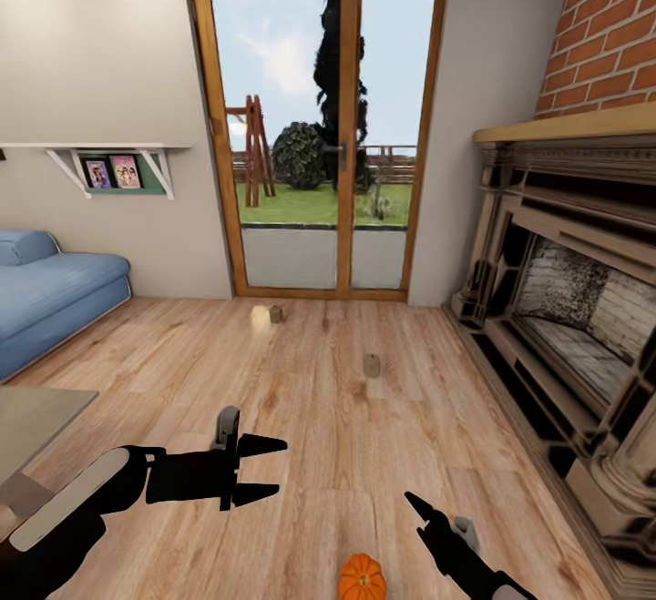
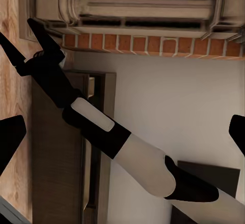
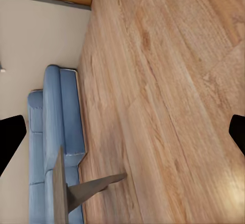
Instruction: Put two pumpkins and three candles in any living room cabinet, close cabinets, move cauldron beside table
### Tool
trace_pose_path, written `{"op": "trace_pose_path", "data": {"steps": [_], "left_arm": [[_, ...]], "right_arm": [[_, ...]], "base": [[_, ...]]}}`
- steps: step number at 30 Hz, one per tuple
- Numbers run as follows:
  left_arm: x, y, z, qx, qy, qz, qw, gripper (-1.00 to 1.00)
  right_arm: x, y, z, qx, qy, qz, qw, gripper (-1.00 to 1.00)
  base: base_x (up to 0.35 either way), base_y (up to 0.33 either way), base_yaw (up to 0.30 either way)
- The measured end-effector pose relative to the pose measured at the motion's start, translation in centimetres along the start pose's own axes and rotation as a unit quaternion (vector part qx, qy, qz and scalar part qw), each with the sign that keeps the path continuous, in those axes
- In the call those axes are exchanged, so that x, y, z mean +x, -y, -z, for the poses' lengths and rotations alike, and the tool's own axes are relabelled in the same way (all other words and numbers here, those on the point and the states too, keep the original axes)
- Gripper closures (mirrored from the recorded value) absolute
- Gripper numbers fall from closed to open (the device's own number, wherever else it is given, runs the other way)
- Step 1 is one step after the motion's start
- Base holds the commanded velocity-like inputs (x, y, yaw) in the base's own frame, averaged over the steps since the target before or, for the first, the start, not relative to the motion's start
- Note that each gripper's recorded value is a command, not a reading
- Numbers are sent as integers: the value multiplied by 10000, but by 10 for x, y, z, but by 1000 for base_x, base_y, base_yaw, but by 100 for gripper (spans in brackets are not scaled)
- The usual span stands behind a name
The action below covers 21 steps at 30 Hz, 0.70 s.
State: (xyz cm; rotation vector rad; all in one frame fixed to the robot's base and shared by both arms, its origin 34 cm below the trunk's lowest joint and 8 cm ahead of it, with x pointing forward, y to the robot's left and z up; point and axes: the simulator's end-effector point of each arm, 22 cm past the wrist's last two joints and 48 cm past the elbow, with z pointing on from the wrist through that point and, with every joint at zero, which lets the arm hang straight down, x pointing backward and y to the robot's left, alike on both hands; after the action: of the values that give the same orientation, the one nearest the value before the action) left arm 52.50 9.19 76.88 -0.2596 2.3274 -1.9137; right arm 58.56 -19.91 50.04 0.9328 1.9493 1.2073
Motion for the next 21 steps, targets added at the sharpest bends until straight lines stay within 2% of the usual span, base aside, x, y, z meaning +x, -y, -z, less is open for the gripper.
{"op": "trace_pose_path", "data": {"steps": [5, 9, 21], "left_arm": [[0, 0, 0, 0, 1, -2, 10000, -100], [0, 0, 0, -2, 7, -2, 10000, -100], [0, -1, 0, -17, 0, -1, 10000, -100]], "right_arm": [[0, 0, 0, 2, 0, 0, 10000, -100], [0, 0, 0, 2, 0, -1, 10000, -100], [0, 0, 0, 3, -1, 0, 10000, -100]], "base": [[88, 78, 172], [105, 86, 277], [6, 5, 289]]}}
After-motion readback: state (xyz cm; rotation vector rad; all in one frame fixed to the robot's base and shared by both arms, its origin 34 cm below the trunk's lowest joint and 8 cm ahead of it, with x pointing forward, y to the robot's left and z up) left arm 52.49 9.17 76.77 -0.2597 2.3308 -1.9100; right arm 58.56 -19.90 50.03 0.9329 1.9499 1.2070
